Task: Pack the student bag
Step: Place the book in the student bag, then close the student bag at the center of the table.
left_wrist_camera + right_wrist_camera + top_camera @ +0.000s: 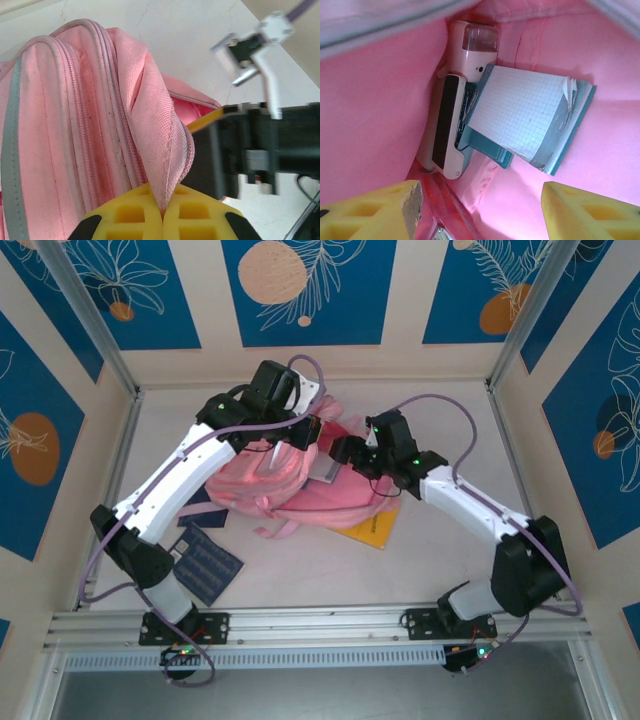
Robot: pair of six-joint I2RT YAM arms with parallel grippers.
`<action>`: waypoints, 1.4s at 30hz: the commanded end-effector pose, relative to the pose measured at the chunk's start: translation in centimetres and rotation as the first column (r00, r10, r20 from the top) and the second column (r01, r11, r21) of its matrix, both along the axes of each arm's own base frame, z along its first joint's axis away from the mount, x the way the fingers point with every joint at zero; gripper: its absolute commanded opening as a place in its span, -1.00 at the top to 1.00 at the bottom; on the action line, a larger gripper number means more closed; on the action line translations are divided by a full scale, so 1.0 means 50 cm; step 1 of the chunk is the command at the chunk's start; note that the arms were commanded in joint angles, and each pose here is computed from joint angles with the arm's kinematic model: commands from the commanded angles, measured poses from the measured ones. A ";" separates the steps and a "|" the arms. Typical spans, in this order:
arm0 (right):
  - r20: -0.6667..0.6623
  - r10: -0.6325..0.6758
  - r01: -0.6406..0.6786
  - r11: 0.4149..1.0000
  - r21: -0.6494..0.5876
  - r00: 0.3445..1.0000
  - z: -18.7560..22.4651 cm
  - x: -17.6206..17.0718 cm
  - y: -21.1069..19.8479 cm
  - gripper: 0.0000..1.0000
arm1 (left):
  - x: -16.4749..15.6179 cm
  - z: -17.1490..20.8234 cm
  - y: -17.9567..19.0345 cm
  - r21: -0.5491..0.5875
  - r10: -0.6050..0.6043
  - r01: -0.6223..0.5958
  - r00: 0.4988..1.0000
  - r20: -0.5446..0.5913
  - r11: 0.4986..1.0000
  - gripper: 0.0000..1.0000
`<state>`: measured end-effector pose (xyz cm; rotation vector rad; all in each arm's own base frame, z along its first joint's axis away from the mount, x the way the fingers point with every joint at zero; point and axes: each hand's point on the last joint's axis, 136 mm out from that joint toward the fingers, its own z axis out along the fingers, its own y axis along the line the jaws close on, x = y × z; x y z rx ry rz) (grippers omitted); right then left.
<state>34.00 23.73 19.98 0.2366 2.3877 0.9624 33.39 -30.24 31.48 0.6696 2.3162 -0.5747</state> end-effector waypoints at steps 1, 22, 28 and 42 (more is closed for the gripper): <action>-0.008 -0.010 0.008 0.989 -0.150 1.000 -0.035 -0.043 -0.064 -0.26 | 0.008 0.049 0.021 -0.062 0.030 -0.027 0.998 0.051 0.998 0.97; -0.270 -0.326 0.292 0.943 -0.160 0.906 -0.210 -0.147 -0.285 0.73 | 0.097 -0.154 -0.033 0.019 0.082 -0.080 0.990 -0.114 0.997 0.92; -0.320 -0.321 0.282 0.945 -0.163 0.891 -0.246 -0.143 -0.280 1.00 | 0.188 -0.079 0.049 -0.053 0.246 -0.247 0.969 -0.024 0.968 0.96; -0.333 -0.364 0.303 0.927 -0.222 0.870 -0.271 -0.010 -0.273 0.89 | 0.251 -0.089 -0.028 -0.160 0.160 -0.178 0.980 -0.120 0.971 0.76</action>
